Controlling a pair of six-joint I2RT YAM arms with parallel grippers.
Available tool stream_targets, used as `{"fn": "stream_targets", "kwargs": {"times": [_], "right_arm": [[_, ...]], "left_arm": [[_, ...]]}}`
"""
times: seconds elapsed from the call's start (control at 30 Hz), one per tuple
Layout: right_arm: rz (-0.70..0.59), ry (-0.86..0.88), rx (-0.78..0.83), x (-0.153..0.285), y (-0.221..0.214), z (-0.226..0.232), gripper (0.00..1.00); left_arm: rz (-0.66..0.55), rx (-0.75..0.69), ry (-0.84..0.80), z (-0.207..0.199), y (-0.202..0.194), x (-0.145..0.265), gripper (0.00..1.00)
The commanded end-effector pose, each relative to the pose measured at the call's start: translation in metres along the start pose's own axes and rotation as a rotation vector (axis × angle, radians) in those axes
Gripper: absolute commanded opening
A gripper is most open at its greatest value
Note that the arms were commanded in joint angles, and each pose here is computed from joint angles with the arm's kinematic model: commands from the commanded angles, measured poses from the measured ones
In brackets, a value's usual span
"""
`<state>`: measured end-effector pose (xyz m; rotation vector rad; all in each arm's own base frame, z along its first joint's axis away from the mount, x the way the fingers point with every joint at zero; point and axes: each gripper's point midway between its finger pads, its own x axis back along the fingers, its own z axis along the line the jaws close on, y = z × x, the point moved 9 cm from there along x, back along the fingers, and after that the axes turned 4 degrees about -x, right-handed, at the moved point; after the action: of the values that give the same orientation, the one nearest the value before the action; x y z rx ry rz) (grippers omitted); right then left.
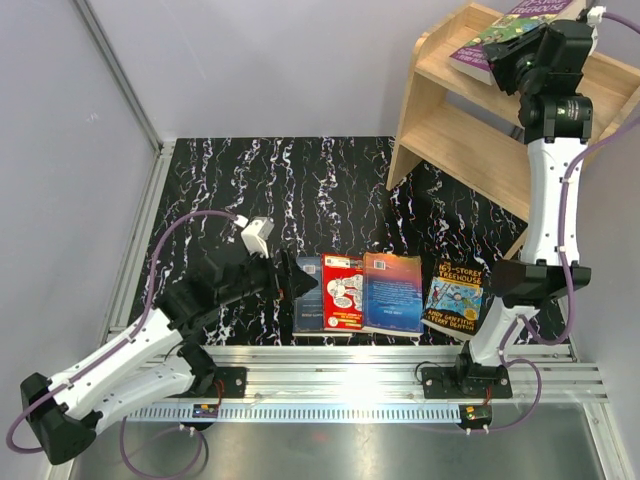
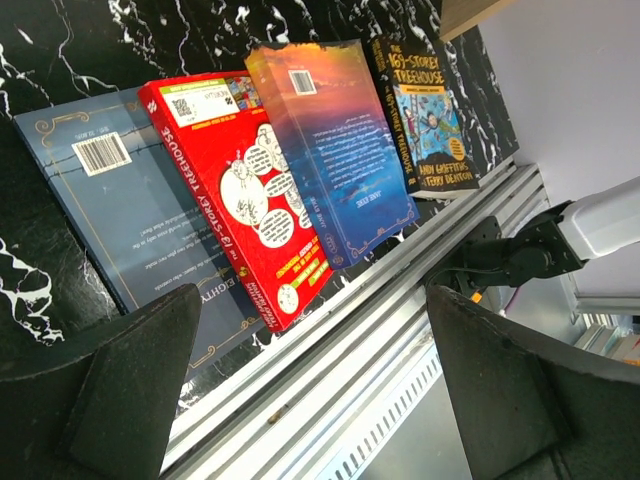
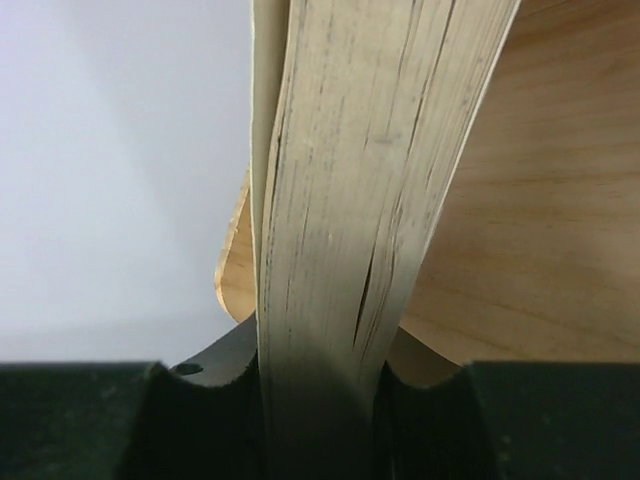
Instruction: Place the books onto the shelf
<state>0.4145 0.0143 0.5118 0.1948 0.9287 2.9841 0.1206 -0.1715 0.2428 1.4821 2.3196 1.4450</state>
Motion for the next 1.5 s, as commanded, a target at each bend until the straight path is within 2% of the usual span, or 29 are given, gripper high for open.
{"fn": "stream_targets", "kwargs": {"times": [0.0, 0.23, 0.43, 0.6, 0.77, 1.1, 1.27, 1.37, 1.4, 1.47], "right_arm": [[0.061, 0.196, -0.049, -0.006, -0.003, 0.028, 0.0], [0.231, 0.288, -0.159, -0.016, -0.02, 0.032, 0.0], [0.228, 0.338, -0.185, -0.012, -0.016, 0.041, 0.02], [0.356, 0.316, -0.27, 0.001, -0.035, 0.043, 0.0], [0.35, 0.338, -0.309, 0.029, -0.043, 0.049, 0.0], [0.332, 0.271, -0.312, 0.016, -0.044, 0.038, 0.0], [0.295, 0.224, -0.33, -0.01, -0.033, 0.021, 0.1], [0.28, 0.223, -0.359, -0.025, -0.026, 0.013, 0.11], [0.287, 0.225, -0.375, -0.029, -0.023, 0.011, 0.17], [0.291, 0.256, -0.384, -0.037, -0.019, 0.012, 0.4]], "left_arm": [[-0.028, 0.005, -0.04, -0.004, 0.005, -0.007, 0.99], [-0.02, 0.007, -0.021, 0.0, 0.001, -0.01, 0.99], [-0.012, 0.013, -0.018, 0.001, 0.0, -0.015, 0.99], [-0.017, 0.018, -0.019, 0.001, 0.0, -0.016, 0.99], [-0.003, 0.017, -0.018, 0.0, 0.001, -0.019, 0.99], [-0.003, 0.022, -0.022, 0.001, -0.002, -0.018, 0.99], [-0.005, 0.02, -0.007, 0.004, -0.005, -0.015, 0.99], [-0.004, 0.015, 0.005, 0.006, -0.006, -0.014, 0.99], [-0.004, 0.015, 0.008, 0.006, -0.006, -0.014, 0.99], [-0.004, 0.014, 0.01, 0.007, -0.006, -0.015, 0.99]]}}
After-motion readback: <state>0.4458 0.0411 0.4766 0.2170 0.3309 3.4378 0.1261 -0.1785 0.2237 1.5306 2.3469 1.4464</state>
